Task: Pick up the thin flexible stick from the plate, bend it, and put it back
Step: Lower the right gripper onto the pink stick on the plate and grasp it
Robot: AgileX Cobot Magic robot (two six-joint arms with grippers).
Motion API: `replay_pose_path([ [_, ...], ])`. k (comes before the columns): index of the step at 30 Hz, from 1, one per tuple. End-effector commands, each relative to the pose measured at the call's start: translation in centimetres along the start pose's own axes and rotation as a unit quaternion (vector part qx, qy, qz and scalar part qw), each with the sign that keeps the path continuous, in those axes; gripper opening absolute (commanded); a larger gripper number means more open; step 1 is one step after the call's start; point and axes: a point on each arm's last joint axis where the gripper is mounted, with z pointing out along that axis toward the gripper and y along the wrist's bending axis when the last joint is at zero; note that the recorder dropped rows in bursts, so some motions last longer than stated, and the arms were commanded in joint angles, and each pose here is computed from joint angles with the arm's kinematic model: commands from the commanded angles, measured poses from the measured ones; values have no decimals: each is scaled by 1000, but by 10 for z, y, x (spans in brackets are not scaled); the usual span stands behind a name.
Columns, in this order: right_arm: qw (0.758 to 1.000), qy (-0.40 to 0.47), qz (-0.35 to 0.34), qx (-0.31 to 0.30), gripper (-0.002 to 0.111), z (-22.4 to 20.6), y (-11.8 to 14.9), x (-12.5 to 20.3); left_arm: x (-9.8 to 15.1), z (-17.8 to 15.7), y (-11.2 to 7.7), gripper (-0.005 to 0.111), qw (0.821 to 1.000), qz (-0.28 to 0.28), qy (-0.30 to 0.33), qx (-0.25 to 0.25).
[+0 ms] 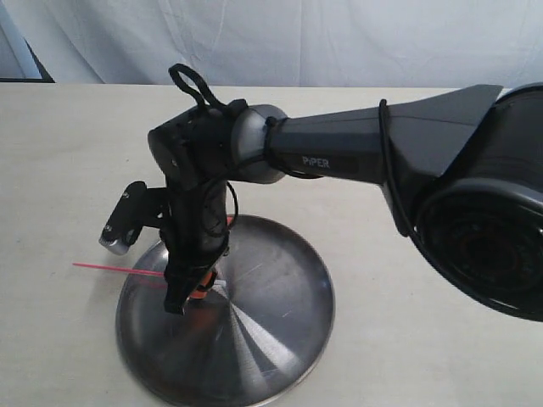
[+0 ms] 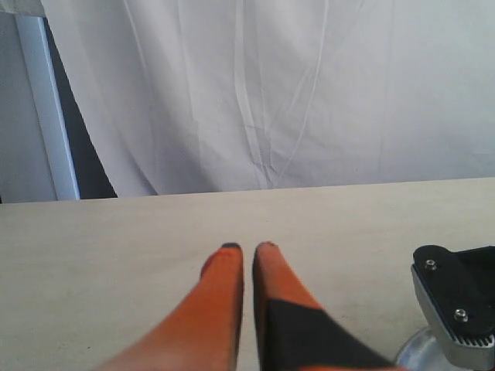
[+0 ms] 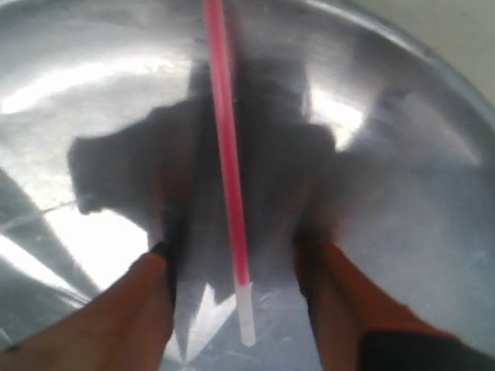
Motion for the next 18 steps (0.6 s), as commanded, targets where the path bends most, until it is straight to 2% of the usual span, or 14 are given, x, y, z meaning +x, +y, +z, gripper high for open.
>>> replay_pose_path([
  [1,1000,-4,2,17,50,0,-3,-1,0,0,0,7,1000,-4,-3,-3],
  [10,1000,12,8,8,47,25,-3,1,0,0,0,7,1000,-4,-3,-3],
  [13,999,30,16,0,27,32,-2,4,0,0,0,7,1000,-2,-3,-3],
  [14,999,36,17,-6,15,32,-1,5,0,0,0,7,1000,-2,-3,-3],
  [16,999,45,18,-13,0,33,0,7,0,0,0,7,1000,-2,-3,-3],
  [18,998,53,18,-17,0,32,1,8,0,0,0,7,1000,-2,-3,-3],
])
